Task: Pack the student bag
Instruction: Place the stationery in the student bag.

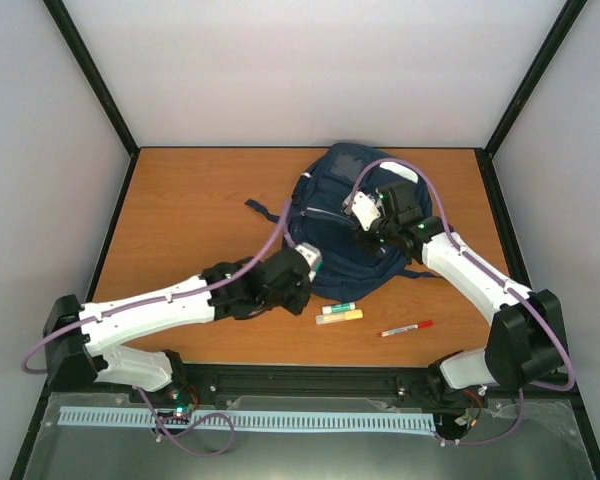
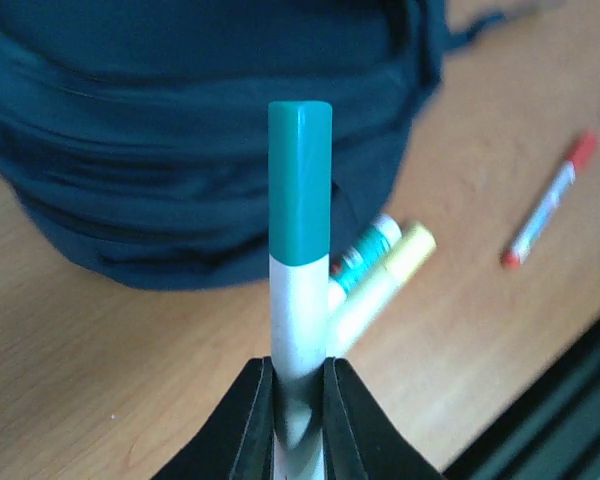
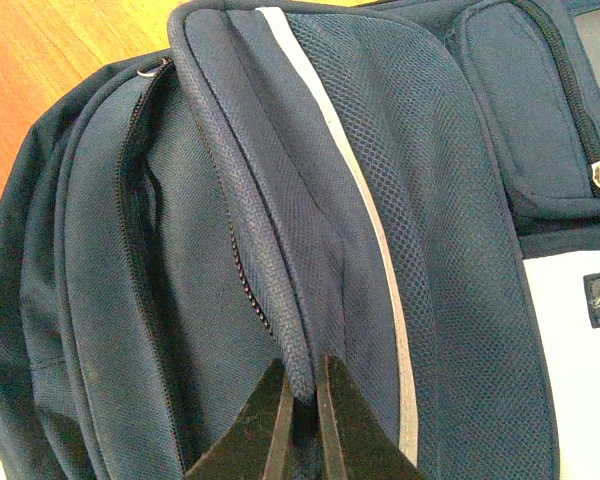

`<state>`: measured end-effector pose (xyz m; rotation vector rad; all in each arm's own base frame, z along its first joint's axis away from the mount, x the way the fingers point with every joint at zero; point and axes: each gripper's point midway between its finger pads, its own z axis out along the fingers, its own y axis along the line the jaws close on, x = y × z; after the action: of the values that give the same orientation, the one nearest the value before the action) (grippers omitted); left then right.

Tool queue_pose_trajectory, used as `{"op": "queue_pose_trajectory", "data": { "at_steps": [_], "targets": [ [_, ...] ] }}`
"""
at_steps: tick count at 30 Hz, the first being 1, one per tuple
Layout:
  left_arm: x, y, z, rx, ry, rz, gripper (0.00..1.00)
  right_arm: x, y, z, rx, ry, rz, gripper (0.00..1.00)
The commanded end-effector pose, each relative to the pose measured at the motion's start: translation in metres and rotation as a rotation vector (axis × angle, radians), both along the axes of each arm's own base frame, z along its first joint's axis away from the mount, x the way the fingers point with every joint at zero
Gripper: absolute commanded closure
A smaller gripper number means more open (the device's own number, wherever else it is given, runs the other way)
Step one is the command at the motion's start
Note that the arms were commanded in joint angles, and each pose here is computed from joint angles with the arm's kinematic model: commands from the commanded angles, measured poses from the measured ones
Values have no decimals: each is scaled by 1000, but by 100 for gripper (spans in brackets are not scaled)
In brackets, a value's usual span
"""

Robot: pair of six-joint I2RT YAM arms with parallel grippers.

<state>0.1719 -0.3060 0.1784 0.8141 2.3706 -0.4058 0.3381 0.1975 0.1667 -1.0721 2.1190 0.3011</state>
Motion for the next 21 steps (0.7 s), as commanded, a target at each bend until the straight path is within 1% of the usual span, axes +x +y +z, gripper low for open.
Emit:
{"op": "queue_pose_trajectory", "data": {
  "at_steps": [1, 3, 5, 7, 9, 13, 18, 21],
  "targets": [
    [44, 0, 35, -319, -1, 277, 96, 3, 1, 22, 57, -38, -11, 97],
    [60, 2, 38, -402, 20, 366, 96, 3, 1, 23, 64, -38, -11, 97],
    [74, 8, 38, -450, 21, 467, 94, 3, 2, 24, 68, -36, -10, 97],
    [83, 8, 38, -496, 13, 522, 93, 5, 3, 28, 73, -41, -15, 97],
    [90, 4, 37, -539, 25, 547, 92, 6, 3, 33, 83, -45, -21, 97],
    [105, -5, 26, -568, 56, 587, 91, 9, 10, 48, 121, -43, -13, 97],
    [127, -16, 8, -658, 186, 610, 93, 17, 20, 50, 136, 20, -3, 97],
    [142, -21, 4, -715, 222, 620, 93, 20, 26, 51, 157, 47, 5, 97]
  ]
}}
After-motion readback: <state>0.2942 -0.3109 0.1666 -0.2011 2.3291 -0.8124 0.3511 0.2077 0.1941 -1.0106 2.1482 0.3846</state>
